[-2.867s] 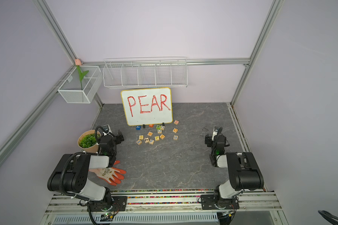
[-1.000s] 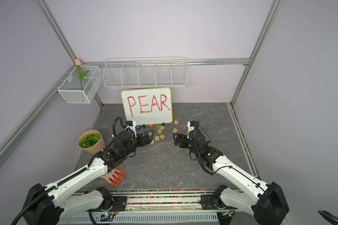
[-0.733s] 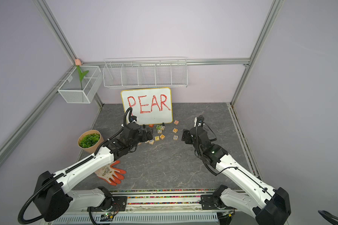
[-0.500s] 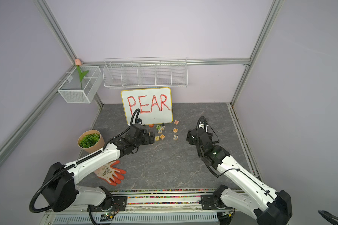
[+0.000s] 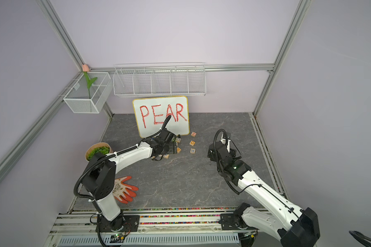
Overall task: Spell the uppercase word “pear” with letter blocks
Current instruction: Pick up the letter block from the center of the board.
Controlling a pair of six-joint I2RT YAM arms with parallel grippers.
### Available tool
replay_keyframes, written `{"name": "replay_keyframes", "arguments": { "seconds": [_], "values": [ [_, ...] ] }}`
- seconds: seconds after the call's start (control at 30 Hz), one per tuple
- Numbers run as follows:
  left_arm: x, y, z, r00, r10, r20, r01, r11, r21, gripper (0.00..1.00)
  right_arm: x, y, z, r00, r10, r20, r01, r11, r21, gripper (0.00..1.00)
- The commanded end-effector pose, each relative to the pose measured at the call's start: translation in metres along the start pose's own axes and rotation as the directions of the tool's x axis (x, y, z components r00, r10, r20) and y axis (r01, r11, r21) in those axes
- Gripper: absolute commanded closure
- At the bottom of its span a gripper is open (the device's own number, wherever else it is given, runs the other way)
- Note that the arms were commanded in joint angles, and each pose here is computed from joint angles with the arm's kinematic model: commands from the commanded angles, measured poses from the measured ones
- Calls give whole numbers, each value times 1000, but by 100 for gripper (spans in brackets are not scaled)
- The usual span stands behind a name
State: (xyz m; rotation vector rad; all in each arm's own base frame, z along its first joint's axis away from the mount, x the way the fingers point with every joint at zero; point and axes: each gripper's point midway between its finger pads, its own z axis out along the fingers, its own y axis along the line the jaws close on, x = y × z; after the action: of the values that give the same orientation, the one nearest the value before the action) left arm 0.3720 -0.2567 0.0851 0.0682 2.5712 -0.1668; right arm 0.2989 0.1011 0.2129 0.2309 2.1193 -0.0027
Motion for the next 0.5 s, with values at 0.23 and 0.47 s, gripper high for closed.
{"name": "replay_keyframes", "arguments": {
  "seconds": [0.23,0.47],
  "values": [
    [3,-4,32,998,0,-63,-4,998,-56,23,10,14,15,998,-57,-35,55,998,-42,11],
    [6,-6,48,996,24,-86,-30,997,-70,34,11,17,19,996,-68,-51,66,997,-37,11]
  ]
}}
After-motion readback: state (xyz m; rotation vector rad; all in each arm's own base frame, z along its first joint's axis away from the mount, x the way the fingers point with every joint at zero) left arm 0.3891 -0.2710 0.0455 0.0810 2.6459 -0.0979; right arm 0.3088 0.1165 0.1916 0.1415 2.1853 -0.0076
